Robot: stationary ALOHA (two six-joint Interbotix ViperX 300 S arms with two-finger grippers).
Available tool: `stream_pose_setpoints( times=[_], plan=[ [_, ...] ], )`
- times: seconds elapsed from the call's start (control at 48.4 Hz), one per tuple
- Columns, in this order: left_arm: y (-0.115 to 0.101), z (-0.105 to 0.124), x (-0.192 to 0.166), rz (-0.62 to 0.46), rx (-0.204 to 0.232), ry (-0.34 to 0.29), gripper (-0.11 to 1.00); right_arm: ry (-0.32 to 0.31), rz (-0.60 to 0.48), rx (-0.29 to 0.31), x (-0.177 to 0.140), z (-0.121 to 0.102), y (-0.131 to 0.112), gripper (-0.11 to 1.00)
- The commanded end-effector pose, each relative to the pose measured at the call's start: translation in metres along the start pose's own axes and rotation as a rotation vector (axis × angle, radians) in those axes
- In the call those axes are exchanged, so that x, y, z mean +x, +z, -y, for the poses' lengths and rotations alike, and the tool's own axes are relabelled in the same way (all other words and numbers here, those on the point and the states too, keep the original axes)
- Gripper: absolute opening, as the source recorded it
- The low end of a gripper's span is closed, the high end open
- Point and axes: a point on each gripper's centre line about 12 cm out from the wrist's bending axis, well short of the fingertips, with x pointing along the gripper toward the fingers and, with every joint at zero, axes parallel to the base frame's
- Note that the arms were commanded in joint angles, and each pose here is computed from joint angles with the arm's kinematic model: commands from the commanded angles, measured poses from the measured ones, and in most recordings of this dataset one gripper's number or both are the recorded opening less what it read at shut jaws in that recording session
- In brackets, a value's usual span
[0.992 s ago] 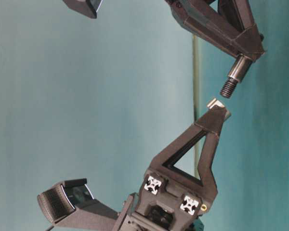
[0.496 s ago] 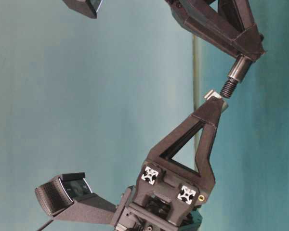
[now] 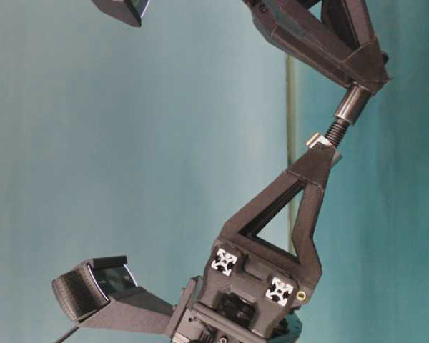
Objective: Insert the washer onto the shaft with both hands.
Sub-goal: 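Align the washer over the shaft tip and push it onto the shaft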
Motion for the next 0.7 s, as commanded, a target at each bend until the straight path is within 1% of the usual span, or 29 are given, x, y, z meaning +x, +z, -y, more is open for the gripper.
stream_pose_setpoints(
  times=[0.0, 0.331, 0.682],
  plan=[
    [0.008, 0.004, 0.001, 0.025, 0.0, -0.012, 0.35, 0.009, 0.044, 0.0, 0.001, -0.002, 0.011, 0.01],
    [0.005, 0.011, 0.009, 0.016, 0.006, -0.027, 0.35, 0.009, 0.056, -0.003, 0.004, -0.002, 0.015, 0.01],
    [0.005, 0.012, 0.015, 0.016, 0.006, -0.029, 0.35, 0.006, 0.057, -0.003, 0.006, -0.001, 0.017, 0.01]
  ],
)
